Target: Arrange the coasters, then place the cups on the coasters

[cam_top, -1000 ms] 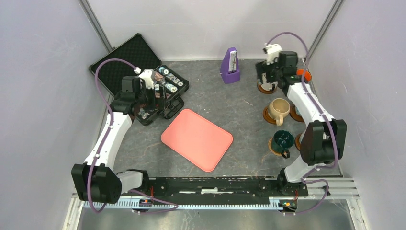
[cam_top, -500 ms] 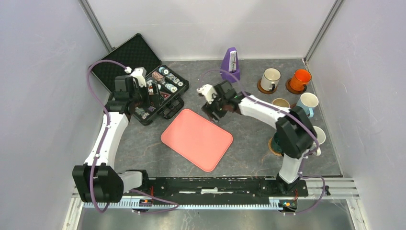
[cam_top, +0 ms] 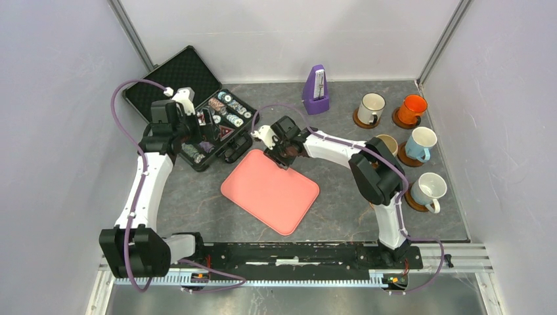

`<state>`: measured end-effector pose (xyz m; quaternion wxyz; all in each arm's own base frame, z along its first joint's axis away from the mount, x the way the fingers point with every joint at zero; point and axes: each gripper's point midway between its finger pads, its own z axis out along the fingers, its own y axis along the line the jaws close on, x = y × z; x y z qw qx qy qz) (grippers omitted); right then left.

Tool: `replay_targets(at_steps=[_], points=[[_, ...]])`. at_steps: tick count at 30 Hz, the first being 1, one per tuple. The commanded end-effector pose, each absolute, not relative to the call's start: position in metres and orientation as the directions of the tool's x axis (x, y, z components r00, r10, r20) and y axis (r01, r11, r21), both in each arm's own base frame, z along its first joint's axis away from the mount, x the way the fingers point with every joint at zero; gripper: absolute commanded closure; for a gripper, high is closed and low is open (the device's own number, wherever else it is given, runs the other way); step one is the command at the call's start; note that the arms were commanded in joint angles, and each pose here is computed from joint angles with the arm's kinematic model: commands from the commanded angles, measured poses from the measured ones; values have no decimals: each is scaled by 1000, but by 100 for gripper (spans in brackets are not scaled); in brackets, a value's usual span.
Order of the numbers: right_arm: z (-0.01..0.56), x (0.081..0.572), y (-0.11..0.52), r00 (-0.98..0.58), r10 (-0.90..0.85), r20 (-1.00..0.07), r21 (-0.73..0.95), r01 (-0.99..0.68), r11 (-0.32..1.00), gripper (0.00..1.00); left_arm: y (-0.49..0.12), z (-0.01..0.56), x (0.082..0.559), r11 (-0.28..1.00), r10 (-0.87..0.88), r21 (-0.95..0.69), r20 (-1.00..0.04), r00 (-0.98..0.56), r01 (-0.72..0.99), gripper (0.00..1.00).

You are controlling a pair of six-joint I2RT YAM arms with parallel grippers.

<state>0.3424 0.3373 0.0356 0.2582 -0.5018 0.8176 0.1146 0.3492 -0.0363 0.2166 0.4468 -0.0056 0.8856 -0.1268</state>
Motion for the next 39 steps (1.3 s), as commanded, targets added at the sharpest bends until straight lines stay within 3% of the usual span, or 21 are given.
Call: replay_targets(at_steps=[1, 6, 12, 17, 24, 31, 39], points=[[35, 351, 339, -367, -768, -524, -88, -874, 477, 57, -38, 240, 356, 964, -122, -229, -832, -541, 133, 0], [21, 337, 325, -384, -787, -482, -69, -880, 471, 68, -39, 238, 357, 964, -122, -231, -830, -544, 136, 0], [14, 327, 299, -455, -771, -446, -29, -853, 520, 100, -40, 237, 357, 962, -122, -234, -830, -544, 141, 0], [21, 327, 253, -588, -668, -455, -11, -747, 665, 100, -40, 237, 357, 961, -122, -236, -829, -546, 143, 0], [23, 320, 177, -782, -347, -518, 15, -413, 910, 100, -46, 232, 358, 951, -145, -272, -816, -560, 149, 0], [34, 339, 150, -829, -125, -545, 27, -167, 986, 100, -48, 230, 361, 946, -153, -286, -808, -569, 151, 0], [23, 354, 120, -874, 46, -483, 50, 25, 998, 100, -47, 231, 360, 949, -145, -278, -806, -575, 151, 0]])
